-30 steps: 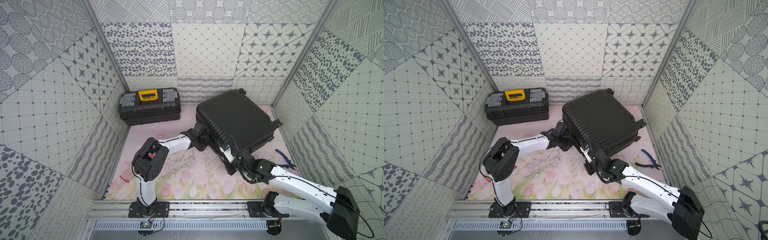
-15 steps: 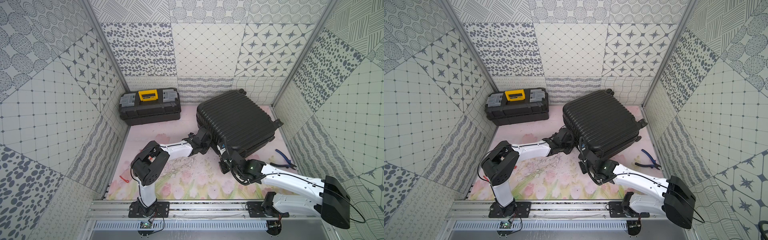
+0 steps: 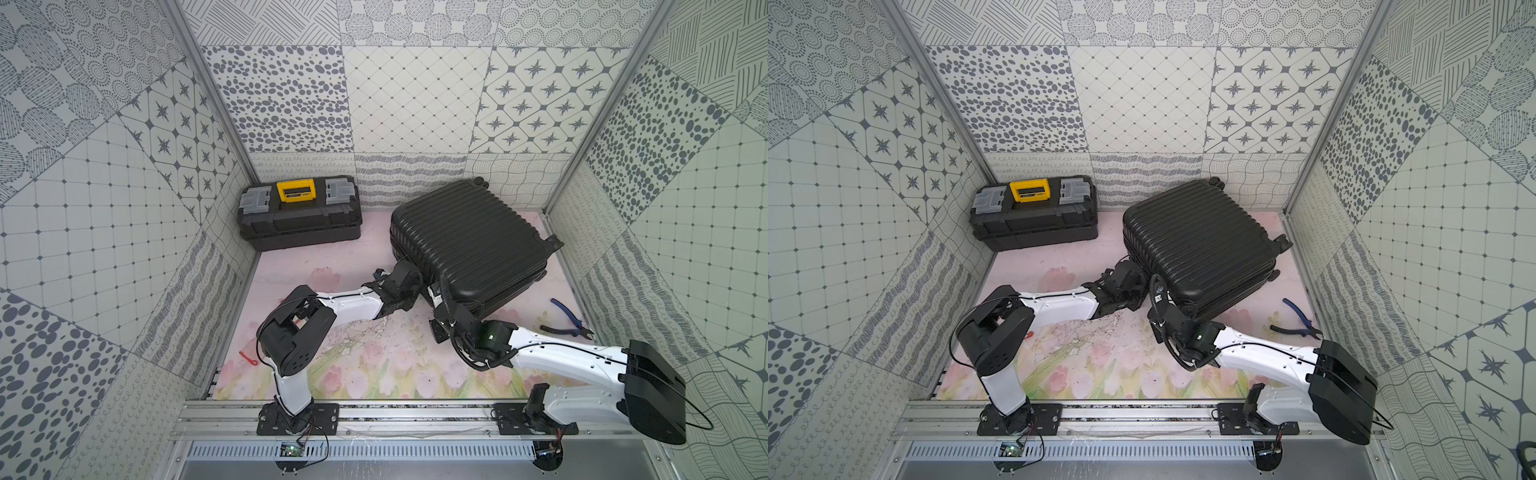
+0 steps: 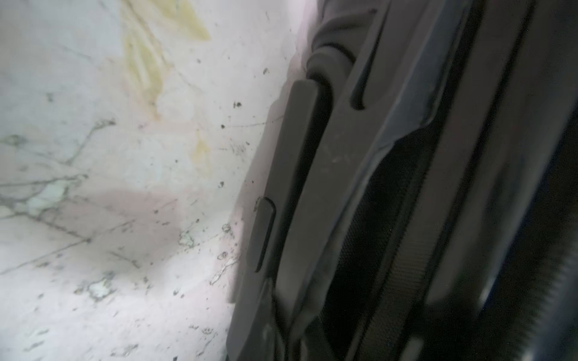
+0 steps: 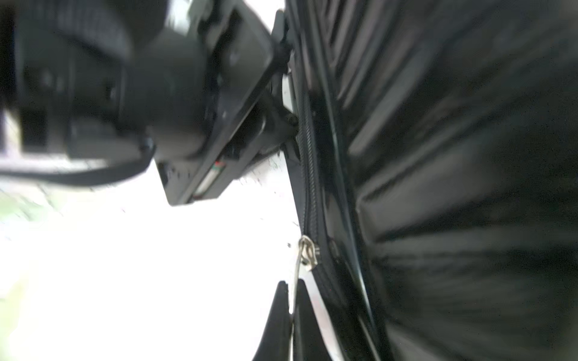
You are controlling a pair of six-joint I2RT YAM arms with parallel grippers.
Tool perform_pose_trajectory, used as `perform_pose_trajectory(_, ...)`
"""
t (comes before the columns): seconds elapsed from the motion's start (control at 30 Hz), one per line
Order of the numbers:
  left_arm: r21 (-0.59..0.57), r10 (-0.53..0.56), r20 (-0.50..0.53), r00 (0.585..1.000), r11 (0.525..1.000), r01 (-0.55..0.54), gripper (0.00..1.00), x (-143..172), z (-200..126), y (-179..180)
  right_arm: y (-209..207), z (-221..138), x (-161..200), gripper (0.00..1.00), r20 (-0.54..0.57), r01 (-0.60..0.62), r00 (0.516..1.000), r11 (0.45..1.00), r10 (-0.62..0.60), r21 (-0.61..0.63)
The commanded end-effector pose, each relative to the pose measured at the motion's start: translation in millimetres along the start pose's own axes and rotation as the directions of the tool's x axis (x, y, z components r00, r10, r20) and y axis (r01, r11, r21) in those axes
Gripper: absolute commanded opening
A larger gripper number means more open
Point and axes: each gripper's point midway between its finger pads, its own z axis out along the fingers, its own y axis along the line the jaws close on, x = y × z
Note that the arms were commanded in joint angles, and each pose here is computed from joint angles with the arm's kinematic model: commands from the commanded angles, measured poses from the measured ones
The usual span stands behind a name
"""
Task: Close the suitcase zippers
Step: Zip the zipper on the suitcase.
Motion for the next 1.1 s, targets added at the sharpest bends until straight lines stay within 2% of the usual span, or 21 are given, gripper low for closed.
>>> perform_pose_trajectory(0.0, 0.123, -0.025, -0.625, 0.78, 0.984, 0.13, 0.0, 132, -59, -49, 56, -22, -77, 0.0, 0.237, -0.181, 0.915, 0.858, 0.326, -0.48)
perform_pose_trajectory(0.07, 0.135, -0.014, -0.614, 0.789, 0.983, 0.122, 0.0, 128, -62, -49, 69, -34, -71, 0.0, 0.219, 0.007, 0.971, 0.902, 0.097, -0.433)
perform_pose_trajectory(0.1, 0.137, 0.004, -0.612, 0.791, 0.986, 0.101, 0.0, 128, -63, -50, 69, -37, -69, 0.0, 0.228, 0.049, 0.972, 0.91, 0.051, -0.413)
perform_pose_trajectory(0.2, 0.151, 0.019, -0.625, 0.78, 0.984, 0.097, 0.0, 132, -64, -54, 51, -26, -58, 0.0, 0.187, 0.028, 0.982, 0.949, 0.033, -0.314)
perform_pose_trajectory(0.27, 0.158, 0.017, -0.631, 0.776, 0.982, 0.107, 0.0, 133, -62, -56, 53, -21, -55, 0.0, 0.179, 0.017, 0.983, 0.948, 0.042, -0.317)
perform_pose_trajectory(0.4, 0.177, 0.031, -0.649, 0.76, 0.978, 0.111, 0.0, 138, -59, -60, 77, -11, -53, 0.0, 0.179, 0.127, 0.982, 0.919, -0.063, -0.374)
perform_pose_trajectory(0.53, 0.198, 0.053, -0.645, 0.762, 0.975, 0.1, 0.0, 139, -60, -64, 88, 0, -59, 0.0, 0.213, 0.139, 0.976, 0.889, -0.047, -0.437)
perform_pose_trajectory(0.67, 0.223, 0.067, -0.655, 0.753, 0.969, 0.108, 0.0, 143, -65, -69, 81, 4, -85, 0.0, 0.283, 0.063, 0.955, 0.873, 0.087, -0.484)
perform_pose_trajectory(0.83, 0.225, 0.067, -0.667, 0.742, 0.968, 0.114, 0.0, 146, -67, -65, 82, 10, -112, 0.0, 0.372, 0.072, 0.915, 0.84, 0.159, -0.537)
perform_pose_trajectory(0.97, 0.222, 0.062, -0.664, 0.745, 0.968, 0.117, 0.0, 144, -65, -59, 69, 14, -108, 0.0, 0.371, 0.127, 0.926, 0.87, 0.067, -0.475)
perform_pose_trajectory(1.07, 0.215, 0.073, -0.646, 0.76, 0.972, 0.089, 0.0, 140, -60, -51, 43, 13, -85, 0.0, 0.323, 0.107, 0.945, 0.892, 0.046, -0.44)
